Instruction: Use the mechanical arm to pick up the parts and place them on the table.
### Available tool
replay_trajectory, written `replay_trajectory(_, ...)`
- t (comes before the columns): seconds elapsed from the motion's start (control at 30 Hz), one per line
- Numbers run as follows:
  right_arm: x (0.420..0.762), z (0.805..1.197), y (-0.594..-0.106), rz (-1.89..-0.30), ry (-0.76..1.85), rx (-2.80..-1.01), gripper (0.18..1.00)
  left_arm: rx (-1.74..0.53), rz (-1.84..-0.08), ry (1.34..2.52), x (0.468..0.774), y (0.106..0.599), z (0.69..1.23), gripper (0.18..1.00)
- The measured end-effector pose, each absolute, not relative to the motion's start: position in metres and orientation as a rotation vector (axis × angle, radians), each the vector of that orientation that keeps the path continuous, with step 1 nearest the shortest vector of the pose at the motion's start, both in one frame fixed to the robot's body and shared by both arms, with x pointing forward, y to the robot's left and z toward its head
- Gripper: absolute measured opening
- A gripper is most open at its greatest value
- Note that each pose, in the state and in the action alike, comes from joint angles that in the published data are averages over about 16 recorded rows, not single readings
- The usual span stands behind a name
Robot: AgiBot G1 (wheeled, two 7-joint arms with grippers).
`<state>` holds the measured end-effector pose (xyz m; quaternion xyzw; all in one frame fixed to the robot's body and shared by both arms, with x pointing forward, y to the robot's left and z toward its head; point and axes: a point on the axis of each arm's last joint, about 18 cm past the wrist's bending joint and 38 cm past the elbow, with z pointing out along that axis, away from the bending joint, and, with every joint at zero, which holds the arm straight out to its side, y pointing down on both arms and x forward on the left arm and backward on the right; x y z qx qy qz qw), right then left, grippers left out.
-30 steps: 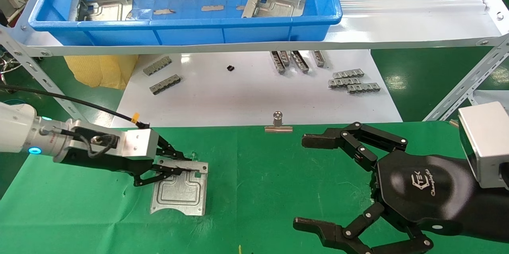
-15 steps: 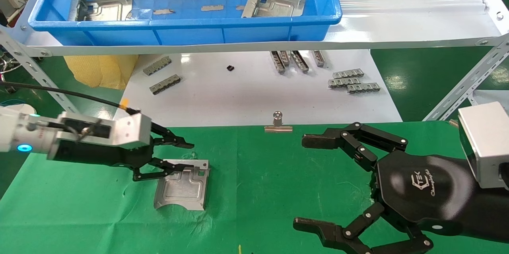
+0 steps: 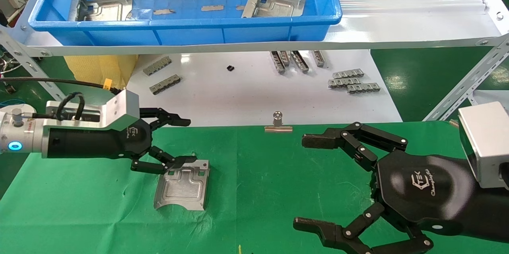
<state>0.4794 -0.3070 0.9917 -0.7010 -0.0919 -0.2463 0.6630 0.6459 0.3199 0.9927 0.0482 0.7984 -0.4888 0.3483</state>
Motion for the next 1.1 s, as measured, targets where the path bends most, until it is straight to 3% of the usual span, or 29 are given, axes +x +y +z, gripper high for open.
replay_trajectory(0.47,0.479,0.992,-0.307,-0.557,-0.208,-1.584,1.000,0.136,-1.395,2.008,0.635,0.315,0.988,0.935)
replay_trajectory(1.1,0.479,0.992,-0.307,-0.557,-0.208,-1.584,1.000,0.162,-1.599,1.913,0.592,0.314,0.988,1.001)
